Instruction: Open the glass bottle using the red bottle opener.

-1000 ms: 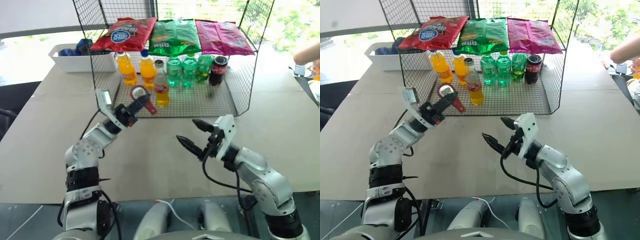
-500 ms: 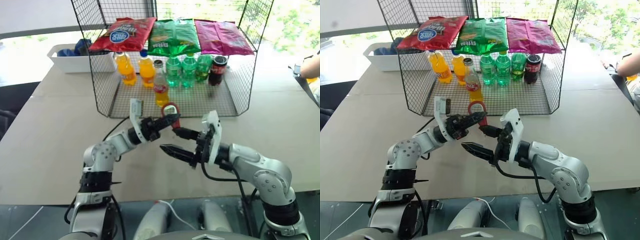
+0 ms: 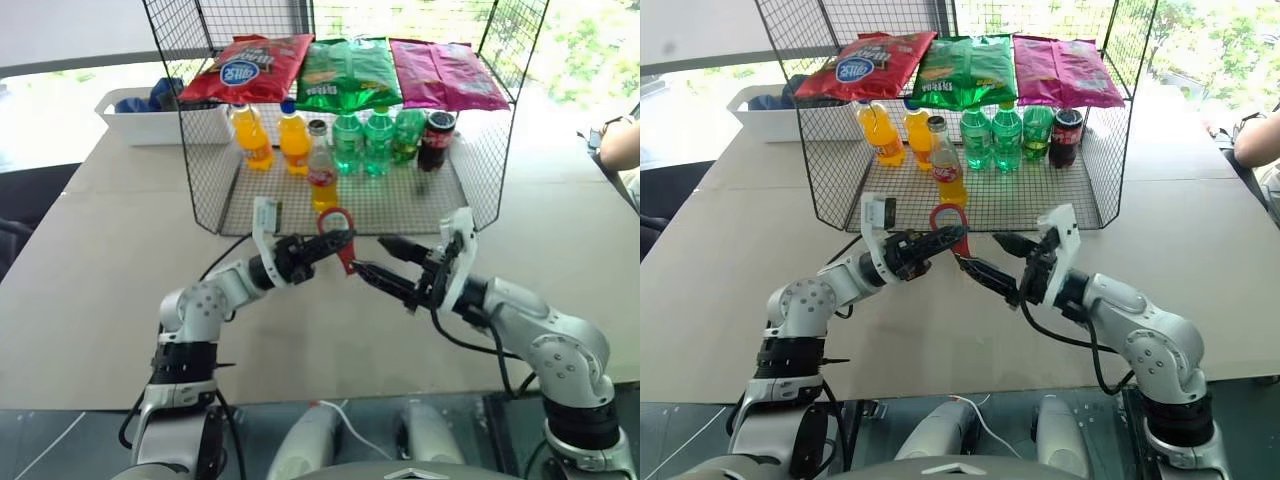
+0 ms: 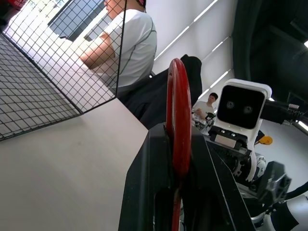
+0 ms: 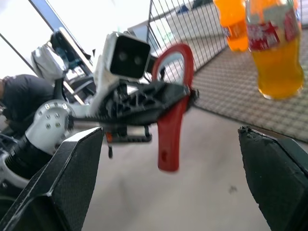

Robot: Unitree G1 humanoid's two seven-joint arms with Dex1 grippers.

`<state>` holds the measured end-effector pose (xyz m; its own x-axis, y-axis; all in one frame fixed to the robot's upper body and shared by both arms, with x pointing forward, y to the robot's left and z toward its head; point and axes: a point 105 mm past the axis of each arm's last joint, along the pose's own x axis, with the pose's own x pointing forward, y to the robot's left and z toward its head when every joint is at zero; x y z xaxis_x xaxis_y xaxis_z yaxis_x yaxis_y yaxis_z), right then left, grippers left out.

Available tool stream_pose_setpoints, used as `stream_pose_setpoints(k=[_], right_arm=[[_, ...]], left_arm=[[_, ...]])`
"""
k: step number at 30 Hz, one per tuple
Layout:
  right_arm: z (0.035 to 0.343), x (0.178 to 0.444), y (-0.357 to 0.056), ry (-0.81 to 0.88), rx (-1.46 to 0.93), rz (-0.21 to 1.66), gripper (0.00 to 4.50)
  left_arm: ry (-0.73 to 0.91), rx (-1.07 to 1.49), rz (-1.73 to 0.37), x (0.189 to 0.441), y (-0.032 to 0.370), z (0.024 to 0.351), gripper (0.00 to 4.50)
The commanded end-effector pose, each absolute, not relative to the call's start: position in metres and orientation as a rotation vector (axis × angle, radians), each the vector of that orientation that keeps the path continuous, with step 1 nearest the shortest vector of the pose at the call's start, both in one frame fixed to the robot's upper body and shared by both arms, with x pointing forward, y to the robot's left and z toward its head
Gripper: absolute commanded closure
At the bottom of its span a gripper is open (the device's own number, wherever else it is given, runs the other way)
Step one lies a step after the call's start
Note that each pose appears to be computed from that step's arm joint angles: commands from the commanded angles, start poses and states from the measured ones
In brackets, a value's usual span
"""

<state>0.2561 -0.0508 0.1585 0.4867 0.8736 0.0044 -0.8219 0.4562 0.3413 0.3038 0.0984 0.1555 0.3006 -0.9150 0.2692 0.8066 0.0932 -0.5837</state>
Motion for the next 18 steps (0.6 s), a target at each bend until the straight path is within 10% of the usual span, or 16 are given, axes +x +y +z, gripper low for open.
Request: stream_pose_setpoints(k=[1, 18], right_arm=[[0.15, 0.249, -0.04, 0.225, 0.313, 1.104, 0.0], [0.152, 0.241, -0.017, 0.253, 0.415, 1.185, 0.0]], left_arm=[[0.141, -0.719, -1.357, 0.3, 0.092, 0.167, 4.41], [0.18, -0.75, -1.433, 0.283, 0.089, 0.165, 4.41]])
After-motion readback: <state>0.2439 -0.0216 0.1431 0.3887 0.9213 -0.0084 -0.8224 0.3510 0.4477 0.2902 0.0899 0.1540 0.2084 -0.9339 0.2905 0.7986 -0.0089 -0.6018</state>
